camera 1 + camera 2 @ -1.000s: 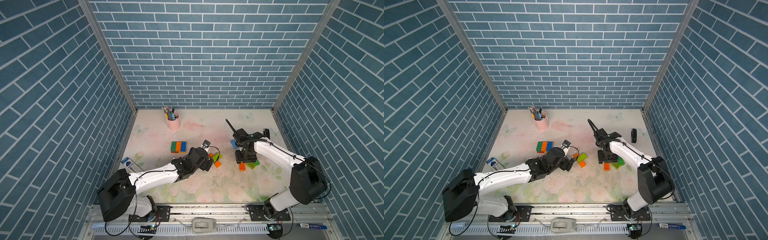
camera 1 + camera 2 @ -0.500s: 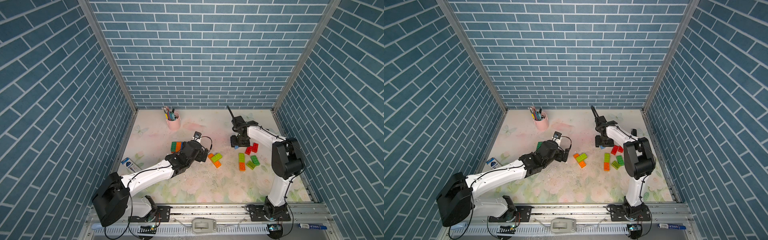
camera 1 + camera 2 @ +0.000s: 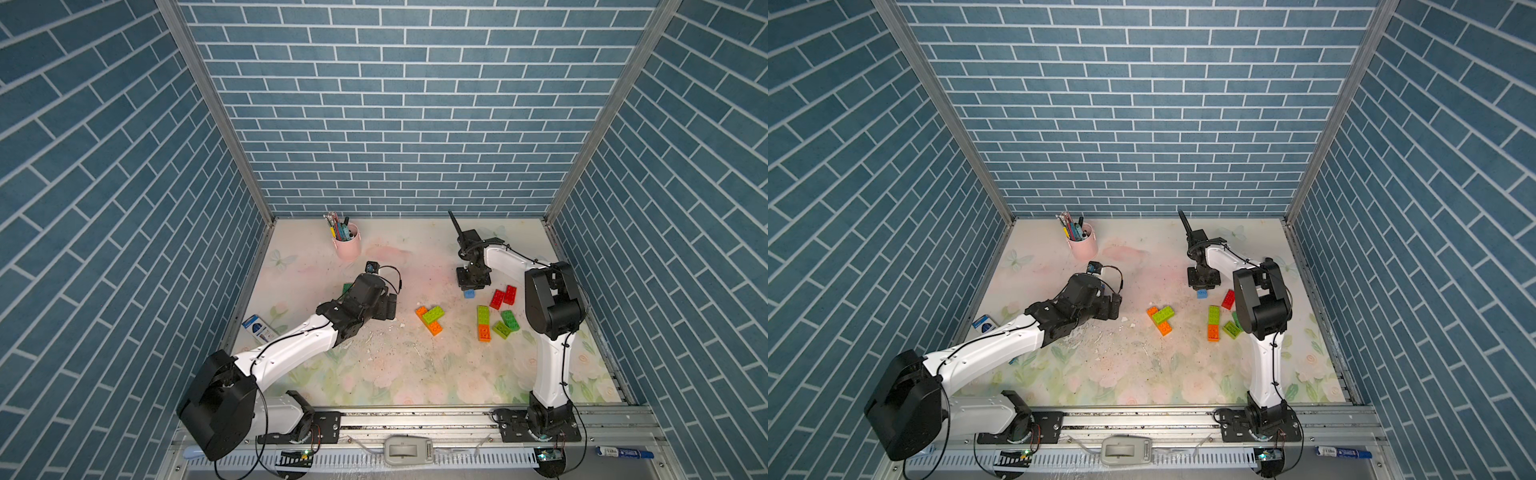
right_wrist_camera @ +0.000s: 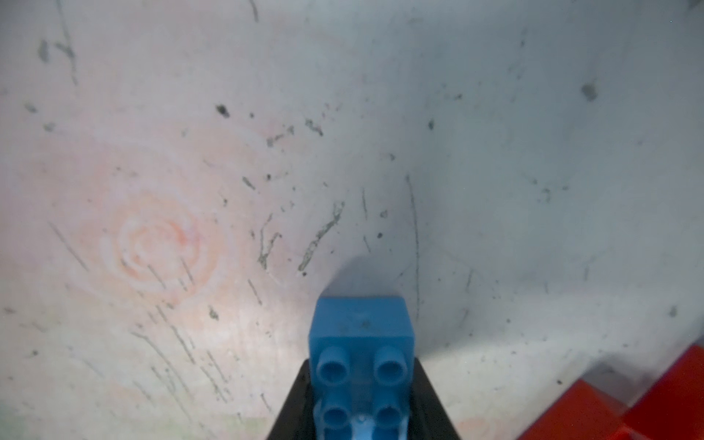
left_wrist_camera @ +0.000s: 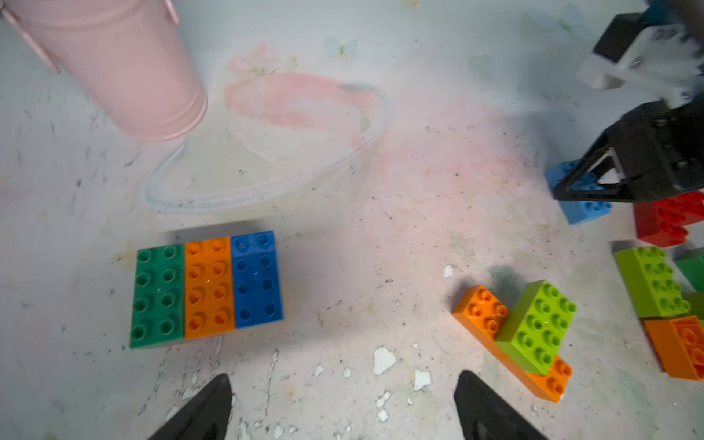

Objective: Assemble a rectangle with lego
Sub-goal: Pick up the lego brick from the center of the board, then place the lego brick at the center of the board, then pick up the lego brick from the center of the board, then assemble the lego brick with the lego brick.

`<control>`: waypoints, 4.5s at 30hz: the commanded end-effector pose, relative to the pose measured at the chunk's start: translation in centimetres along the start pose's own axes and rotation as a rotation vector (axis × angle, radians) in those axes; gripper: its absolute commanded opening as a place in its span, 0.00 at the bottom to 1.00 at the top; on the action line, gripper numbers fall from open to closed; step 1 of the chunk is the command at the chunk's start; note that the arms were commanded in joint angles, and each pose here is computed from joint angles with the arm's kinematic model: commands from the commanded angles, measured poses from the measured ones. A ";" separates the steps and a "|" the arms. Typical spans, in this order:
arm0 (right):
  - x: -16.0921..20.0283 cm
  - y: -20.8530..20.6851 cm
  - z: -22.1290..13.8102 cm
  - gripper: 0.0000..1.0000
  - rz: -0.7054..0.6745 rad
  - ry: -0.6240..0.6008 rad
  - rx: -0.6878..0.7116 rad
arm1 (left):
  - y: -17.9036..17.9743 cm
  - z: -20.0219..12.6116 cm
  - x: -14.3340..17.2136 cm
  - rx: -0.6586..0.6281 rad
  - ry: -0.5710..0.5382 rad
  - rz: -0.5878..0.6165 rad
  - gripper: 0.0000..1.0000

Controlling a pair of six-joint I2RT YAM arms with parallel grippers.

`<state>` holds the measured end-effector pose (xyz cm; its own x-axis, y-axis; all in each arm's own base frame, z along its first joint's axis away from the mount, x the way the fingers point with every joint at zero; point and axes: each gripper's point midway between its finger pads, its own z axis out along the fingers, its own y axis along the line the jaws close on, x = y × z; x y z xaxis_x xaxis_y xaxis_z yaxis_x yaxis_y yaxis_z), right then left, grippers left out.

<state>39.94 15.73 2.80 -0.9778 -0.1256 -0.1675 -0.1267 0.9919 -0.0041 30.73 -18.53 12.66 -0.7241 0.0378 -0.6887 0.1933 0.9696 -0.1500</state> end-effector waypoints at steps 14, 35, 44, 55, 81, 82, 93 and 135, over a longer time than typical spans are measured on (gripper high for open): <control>17.0 5.3 -8.0 0.21 0.390 -0.018 -0.072 | 2.5 -2.3 1.0 -0.049 -0.121 -0.020 0.89; 17.4 5.4 -7.3 0.61 0.113 0.087 -0.195 | -1.4 -2.8 2.8 0.044 -0.195 0.073 0.92; 16.9 8.1 -4.1 0.72 -0.139 0.185 -0.309 | -2.9 -1.6 3.6 0.115 -0.174 0.055 0.94; 19.5 8.7 -5.2 0.79 -0.147 0.200 -0.213 | -2.2 -1.5 3.6 0.074 -0.171 0.070 0.93; 19.7 8.9 -3.6 0.78 -0.203 0.177 -0.026 | -2.4 -1.1 3.9 0.074 -0.157 0.101 0.94; 19.7 9.0 -3.6 0.77 -0.205 0.178 -0.030 | -2.4 -1.1 3.9 0.075 -0.156 0.099 0.94; 19.7 9.2 -3.5 0.75 -0.210 0.189 -0.031 | -2.5 -0.9 4.0 0.078 -0.153 0.100 0.94; 5.9 14.1 -9.1 0.20 -0.590 0.106 -0.092 | 1.5 -0.8 3.0 -0.026 -0.166 0.198 0.98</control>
<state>31.50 29.21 11.01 -0.7913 -0.6004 -0.1155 -0.6058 0.7954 0.0162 27.85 -16.39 10.97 -0.5680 0.1416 -0.8108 0.2699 0.9627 -0.0210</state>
